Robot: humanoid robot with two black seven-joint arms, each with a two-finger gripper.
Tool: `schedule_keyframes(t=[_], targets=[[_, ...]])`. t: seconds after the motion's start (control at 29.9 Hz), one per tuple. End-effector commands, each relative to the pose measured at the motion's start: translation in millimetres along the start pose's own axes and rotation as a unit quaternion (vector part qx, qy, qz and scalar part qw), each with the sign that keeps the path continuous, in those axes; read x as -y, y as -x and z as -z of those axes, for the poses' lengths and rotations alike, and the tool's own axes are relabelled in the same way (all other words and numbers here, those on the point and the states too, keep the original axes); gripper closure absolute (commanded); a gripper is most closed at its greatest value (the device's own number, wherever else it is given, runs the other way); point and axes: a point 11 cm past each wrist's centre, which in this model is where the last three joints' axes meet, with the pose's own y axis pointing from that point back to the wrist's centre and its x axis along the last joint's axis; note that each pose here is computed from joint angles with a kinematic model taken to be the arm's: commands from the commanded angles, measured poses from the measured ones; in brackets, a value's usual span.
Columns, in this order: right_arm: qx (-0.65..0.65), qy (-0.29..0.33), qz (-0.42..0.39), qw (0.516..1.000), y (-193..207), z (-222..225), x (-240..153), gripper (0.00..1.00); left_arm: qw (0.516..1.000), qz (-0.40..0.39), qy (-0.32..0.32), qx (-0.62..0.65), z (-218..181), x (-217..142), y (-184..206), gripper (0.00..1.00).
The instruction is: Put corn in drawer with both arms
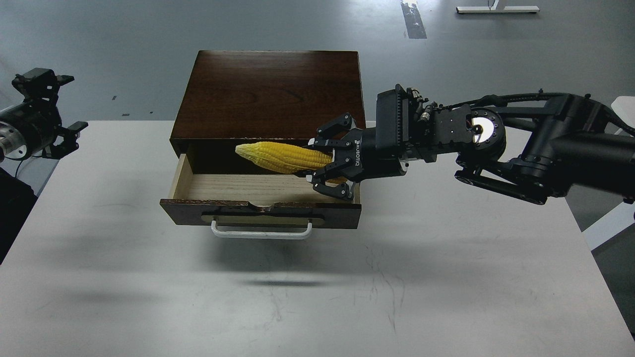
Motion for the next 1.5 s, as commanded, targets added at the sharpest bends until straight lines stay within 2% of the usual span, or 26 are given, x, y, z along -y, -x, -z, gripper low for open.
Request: schedule_keyframes(t=[0.0, 0.03, 0.07, 0.1, 0.27, 0.64, 0.8, 0.9, 0.97, 1.1, 1.17, 1.24, 1.3, 1.37, 1.44, 1.47], targets=[[0.003, 0.003, -0.006, 1.0, 3, 0, 0, 0.32, 1.0, 0.001, 0.002, 0.0, 0, 0, 1, 0.01], [0.004, 0.003, -0.006, 1.0, 4, 1, 0, 0.25, 1.0, 0.001, 0.002, 0.0, 0, 0, 1, 0.01], [0.005, 0.003, -0.008, 1.0, 3, 1, 1, 0.08, 1.0, 0.001, 0.002, 0.0, 0, 0, 0, 0.01], [0.008, 0.002, -0.008, 1.0, 5, 3, 1, 0.04, 1.0, 0.001, 0.002, 0.0, 0, 0, 1, 0.01], [0.013, 0.002, -0.007, 1.0, 9, 5, 1, 0.01, 1.0, 0.003, 0.002, -0.001, 0, 1, 2, 0.01], [0.017, 0.026, -0.023, 0.999, 2, -9, -2, 0.0, 1.0, 0.003, 0.002, -0.001, 0, 1, 2, 0.01], [0.041, 0.085, -0.108, 0.99, -41, -43, 0, 0.0, 1.0, 0.003, 0.004, -0.003, -1, 0, 1, 0.01], [0.103, 0.133, -0.172, 0.971, -63, -69, -8, 0.0, 1.0, 0.006, 0.007, -0.004, -3, 1, 2, 0.01], [0.184, 0.167, -0.223, 0.943, -71, -89, -21, 0.0, 1.0, 0.009, 0.009, -0.006, -5, 1, 3, 0.01], [0.33, 0.187, -0.262, 0.887, -66, -106, -41, 0.0, 1.0, 0.027, 0.011, -0.01, -8, 1, 6, 0.01], [0.418, 0.201, -0.278, 0.841, -53, -119, -68, 0.0, 0.999, 0.038, 0.014, -0.012, -11, 1, 8, 0.01], [0.511, 0.216, -0.305, 0.774, -32, -131, -106, 0.0, 0.998, 0.057, 0.021, -0.019, -16, 0, 12, 0.01], [0.548, 0.223, -0.323, 0.739, -22, -134, -122, 0.0, 0.997, 0.067, 0.022, -0.021, -16, 0, 14, 0.01], [0.611, 0.23, -0.351, 0.671, 2, -134, -141, 0.0, 0.996, 0.079, 0.022, -0.022, -16, -1, 17, 0.01], [0.689, 0.238, -0.362, 0.581, 34, -128, -157, 0.0, 0.996, 0.08, 0.022, -0.023, -15, -1, 17, 0.01], [0.703, 0.243, -0.365, 0.56, 41, -127, -164, 0.0, 0.996, 0.081, 0.022, -0.023, -15, 0, 18, 0.01]])
